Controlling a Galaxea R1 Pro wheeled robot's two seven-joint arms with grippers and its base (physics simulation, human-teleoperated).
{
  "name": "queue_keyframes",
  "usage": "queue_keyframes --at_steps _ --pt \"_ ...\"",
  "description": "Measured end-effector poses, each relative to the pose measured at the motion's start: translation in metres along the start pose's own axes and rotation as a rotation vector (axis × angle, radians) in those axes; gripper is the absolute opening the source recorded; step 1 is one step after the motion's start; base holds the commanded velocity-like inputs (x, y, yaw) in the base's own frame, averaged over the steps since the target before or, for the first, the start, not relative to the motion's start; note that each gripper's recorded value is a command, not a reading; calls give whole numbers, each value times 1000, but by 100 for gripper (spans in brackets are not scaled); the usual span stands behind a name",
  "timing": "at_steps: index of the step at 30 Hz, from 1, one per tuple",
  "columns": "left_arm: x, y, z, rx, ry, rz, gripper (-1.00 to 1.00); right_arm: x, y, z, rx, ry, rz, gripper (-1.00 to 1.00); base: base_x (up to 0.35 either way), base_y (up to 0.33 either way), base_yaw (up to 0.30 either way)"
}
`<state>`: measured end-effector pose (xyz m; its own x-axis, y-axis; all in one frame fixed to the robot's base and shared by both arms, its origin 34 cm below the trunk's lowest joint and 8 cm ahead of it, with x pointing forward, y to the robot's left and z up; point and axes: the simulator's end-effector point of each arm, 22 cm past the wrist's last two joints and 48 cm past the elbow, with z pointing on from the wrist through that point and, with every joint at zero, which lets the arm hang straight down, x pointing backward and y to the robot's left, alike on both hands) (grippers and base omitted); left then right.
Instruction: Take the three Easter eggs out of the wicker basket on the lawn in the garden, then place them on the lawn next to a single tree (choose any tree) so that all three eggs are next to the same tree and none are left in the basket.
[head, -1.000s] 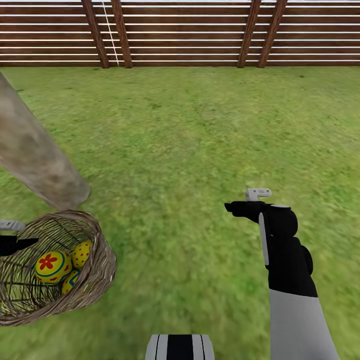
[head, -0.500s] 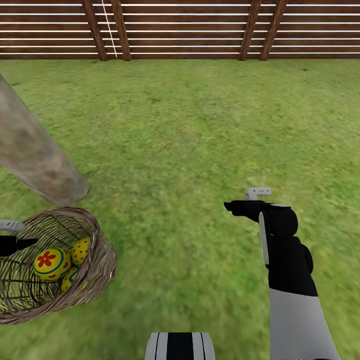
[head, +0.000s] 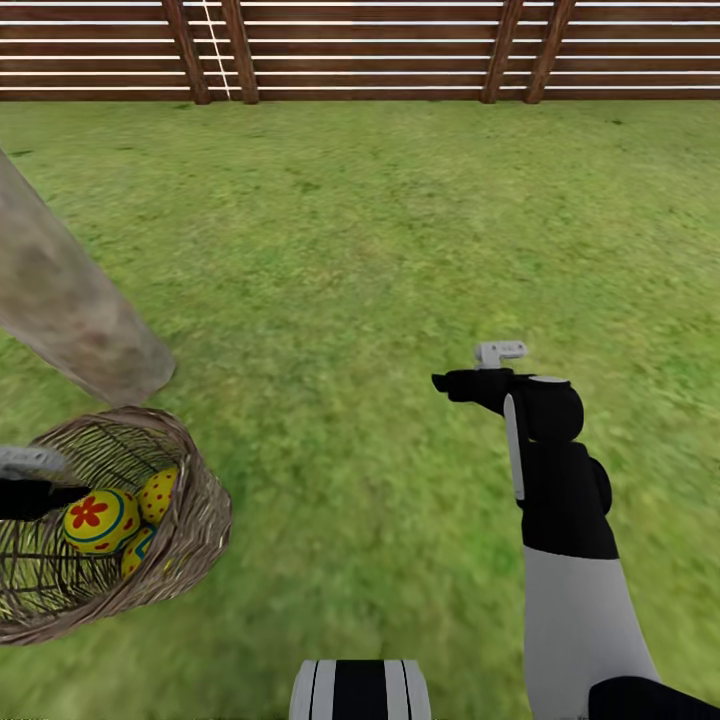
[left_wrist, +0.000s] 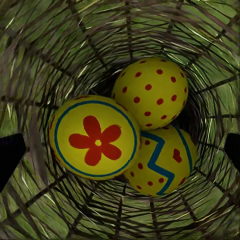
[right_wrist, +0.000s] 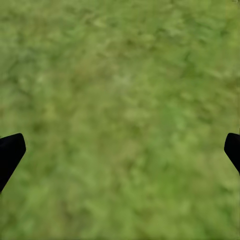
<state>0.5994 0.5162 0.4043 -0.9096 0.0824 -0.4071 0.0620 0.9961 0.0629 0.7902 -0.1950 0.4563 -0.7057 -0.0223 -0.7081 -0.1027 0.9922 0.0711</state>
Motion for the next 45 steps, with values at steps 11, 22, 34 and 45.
queue_keyframes --at_steps 11,22,34,45 --pt "24 -37 30 64 58 8 100 -14 1 9 -3 -19 -6 100 0 0 0" --pt "24 -41 30 69 56 11 100 -16 2 11 -5 -18 -9 100 0 0 0" --pt "23 -36 30 47 54 11 100 -16 4 11 -8 -18 -8 100 0 0 0" --pt "22 2 28 -125 52 14 100 -17 4 11 -8 -19 -9 100 0 0 0"
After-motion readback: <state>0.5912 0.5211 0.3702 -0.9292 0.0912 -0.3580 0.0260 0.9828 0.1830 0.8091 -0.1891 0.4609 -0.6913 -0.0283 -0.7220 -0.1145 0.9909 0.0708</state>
